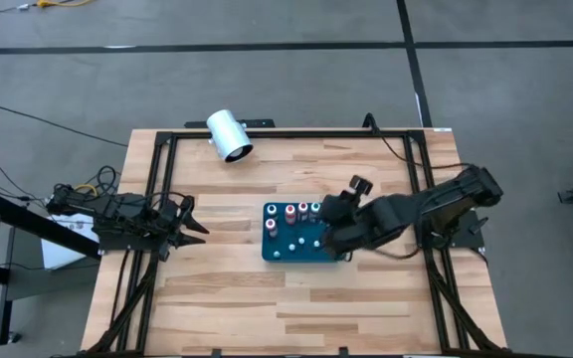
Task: Pick & Place food coloring
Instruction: Return to Home Position
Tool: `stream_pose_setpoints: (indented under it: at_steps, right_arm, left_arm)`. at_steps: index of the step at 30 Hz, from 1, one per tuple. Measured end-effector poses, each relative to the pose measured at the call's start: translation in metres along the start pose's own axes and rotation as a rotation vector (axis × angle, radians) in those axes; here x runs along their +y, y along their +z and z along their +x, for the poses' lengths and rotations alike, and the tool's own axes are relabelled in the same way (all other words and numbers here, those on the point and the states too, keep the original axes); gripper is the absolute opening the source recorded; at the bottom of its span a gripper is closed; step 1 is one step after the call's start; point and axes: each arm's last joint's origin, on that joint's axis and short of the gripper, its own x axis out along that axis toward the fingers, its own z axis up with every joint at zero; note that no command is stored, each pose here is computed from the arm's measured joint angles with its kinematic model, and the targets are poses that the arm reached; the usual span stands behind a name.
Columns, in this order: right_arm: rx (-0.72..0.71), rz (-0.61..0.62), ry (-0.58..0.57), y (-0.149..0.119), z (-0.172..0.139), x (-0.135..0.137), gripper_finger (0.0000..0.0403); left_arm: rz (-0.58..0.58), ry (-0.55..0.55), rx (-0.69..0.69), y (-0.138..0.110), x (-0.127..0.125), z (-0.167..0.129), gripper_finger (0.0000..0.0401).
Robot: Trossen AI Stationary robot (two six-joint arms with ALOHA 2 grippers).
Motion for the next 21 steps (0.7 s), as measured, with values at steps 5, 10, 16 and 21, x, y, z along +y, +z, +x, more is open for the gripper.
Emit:
stream_pose_setpoints:
  at_steps: [5,10,16,21]
  right_arm:
    - [-0.055,0.006,0.049,0.0,-0.022,-0.034,0.0113]
    - [-0.12,0.012,0.146,-0.004,-0.045,-0.063,0.0113]
    - [-0.246,0.048,0.293,-0.021,-0.06,-0.087,0.0113]
    - [-0.351,0.113,0.401,-0.049,-0.056,-0.098,0.0113]
  left_arm:
    - [-0.016,-0.003,-0.01,0.001,0.0,0.0,0.0122]
    - [-0.003,-0.012,-0.044,0.004,-0.001,0.0,0.0122]
    - [-0.001,-0.011,-0.043,0.004,-0.001,0.0,0.0122]
    - [-0.002,-0.01,-0.04,0.004,-0.001,0.0,0.0122]
